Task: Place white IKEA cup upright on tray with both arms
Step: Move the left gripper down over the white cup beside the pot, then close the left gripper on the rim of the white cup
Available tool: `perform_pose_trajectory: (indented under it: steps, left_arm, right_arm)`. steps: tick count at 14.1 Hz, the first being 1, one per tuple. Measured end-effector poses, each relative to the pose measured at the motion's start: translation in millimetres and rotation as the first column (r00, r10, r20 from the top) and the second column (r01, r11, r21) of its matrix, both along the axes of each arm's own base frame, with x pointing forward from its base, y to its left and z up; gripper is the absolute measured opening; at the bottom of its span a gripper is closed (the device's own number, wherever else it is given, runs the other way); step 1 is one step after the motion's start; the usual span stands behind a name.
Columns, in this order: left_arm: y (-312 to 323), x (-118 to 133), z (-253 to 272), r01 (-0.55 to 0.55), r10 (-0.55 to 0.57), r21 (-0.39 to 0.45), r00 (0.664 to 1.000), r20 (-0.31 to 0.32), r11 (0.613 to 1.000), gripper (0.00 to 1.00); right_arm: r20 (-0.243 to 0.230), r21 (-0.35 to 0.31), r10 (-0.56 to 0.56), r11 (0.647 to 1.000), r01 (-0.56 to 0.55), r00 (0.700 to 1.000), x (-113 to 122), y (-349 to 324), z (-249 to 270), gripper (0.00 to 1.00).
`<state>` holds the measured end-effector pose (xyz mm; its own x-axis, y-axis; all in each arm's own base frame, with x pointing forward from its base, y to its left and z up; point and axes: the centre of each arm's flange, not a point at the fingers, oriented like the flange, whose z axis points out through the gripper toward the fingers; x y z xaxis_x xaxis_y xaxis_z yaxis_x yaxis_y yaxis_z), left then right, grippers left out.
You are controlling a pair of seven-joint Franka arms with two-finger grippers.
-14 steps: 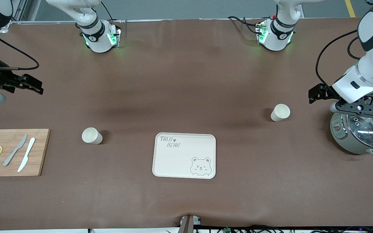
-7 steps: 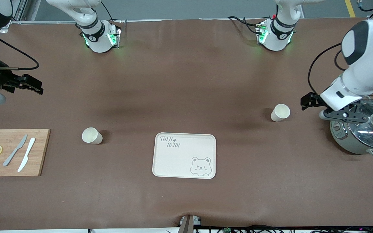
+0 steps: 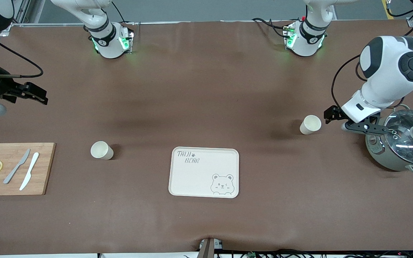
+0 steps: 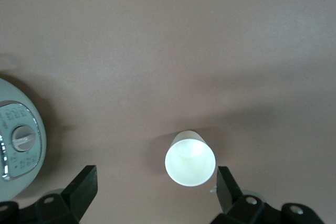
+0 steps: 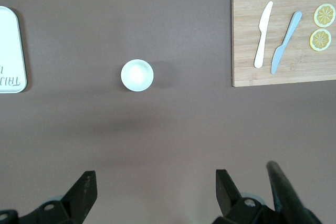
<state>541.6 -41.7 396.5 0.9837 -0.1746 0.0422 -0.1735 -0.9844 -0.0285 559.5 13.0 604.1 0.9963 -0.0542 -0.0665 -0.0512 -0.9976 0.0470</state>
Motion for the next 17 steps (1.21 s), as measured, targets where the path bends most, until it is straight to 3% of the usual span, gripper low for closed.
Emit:
perform_pose_trajectory:
  steps: [17]
  left_arm:
    - [18.5, -49.7, -120.9, 0.001, 0.001, -0.023, 0.997, 0.083, 1.0, 1.0]
  right_arm:
    - [-0.003, 0.0, 0.0, 1.0, 0.0, 1.0, 1.5, -0.3, -2.6, 1.0]
